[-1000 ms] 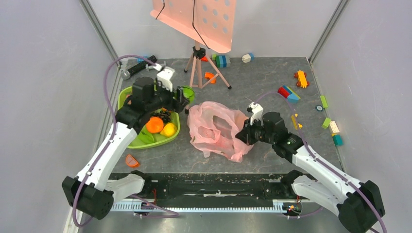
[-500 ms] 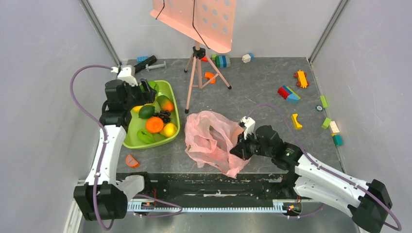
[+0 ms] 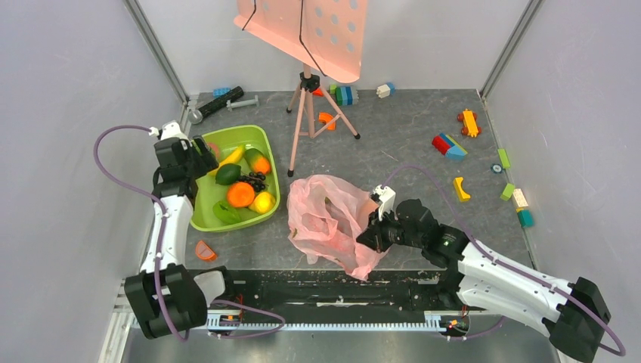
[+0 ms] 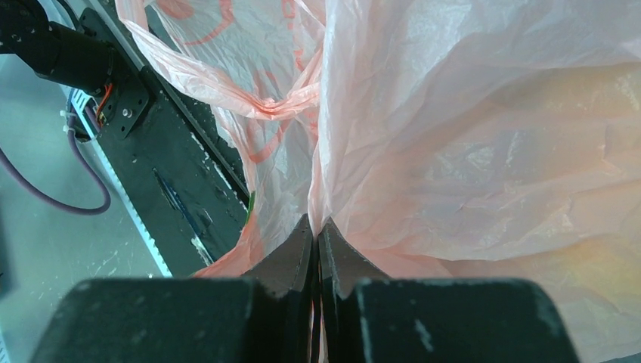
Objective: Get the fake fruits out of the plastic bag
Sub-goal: Place the fake fruit in the bin.
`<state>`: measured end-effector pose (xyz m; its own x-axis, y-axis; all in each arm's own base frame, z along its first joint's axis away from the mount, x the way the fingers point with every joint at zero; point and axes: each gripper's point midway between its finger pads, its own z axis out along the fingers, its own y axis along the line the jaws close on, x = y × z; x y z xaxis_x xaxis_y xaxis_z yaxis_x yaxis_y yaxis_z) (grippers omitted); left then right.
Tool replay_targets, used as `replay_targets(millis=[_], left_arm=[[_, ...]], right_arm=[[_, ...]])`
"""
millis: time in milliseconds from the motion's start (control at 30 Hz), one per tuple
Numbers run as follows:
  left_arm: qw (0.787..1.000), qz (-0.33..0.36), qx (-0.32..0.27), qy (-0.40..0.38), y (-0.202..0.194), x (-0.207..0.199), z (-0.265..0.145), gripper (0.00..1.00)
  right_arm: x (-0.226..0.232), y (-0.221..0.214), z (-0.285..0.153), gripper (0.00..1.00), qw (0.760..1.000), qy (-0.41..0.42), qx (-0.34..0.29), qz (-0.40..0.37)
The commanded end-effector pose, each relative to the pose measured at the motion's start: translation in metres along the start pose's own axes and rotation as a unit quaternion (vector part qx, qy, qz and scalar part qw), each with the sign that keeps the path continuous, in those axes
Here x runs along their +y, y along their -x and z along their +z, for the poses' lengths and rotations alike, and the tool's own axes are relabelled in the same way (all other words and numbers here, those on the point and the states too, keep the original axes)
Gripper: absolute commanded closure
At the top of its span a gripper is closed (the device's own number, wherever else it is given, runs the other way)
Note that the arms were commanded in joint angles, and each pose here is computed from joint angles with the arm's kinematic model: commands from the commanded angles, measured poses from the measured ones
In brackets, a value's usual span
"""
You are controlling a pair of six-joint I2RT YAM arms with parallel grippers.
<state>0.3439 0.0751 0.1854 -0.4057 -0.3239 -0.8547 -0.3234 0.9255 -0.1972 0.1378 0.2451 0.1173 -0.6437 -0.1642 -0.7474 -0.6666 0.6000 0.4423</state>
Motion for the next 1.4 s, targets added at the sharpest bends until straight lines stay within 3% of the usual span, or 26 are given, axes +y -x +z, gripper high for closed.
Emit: replay_targets(millis=[0,433,867,1100,1367], left_arm=[[0.998,0.039,-0.008,0.058,0.006,0.025,0.014,0.24],[0.99,0.072,0.086,0.085,-0.042,0.044,0.042,0.24],[0.983,0.082,0.129,0.1,-0.059,0.048,0.049,0.11],[0.985,0.074,0.117,0.098,-0.049,0.044,0.043,0.02],[0.998,0.051,0.012,0.017,0.011,-0.002,0.003,0.02]], right_arm=[[0.004,0.004,0.002,0.93,1.0,0.012,-0.017,-0.003],[0.005,0.004,0.004,0.93,1.0,0.019,-0.018,-0.006],[0.006,0.005,0.003,0.93,1.0,0.019,-0.023,-0.006],[0.005,0.004,0.003,0.93,1.0,0.017,-0.021,-0.005],[0.001,0.011,0.006,0.93,1.0,0.001,-0.03,-0.003]])
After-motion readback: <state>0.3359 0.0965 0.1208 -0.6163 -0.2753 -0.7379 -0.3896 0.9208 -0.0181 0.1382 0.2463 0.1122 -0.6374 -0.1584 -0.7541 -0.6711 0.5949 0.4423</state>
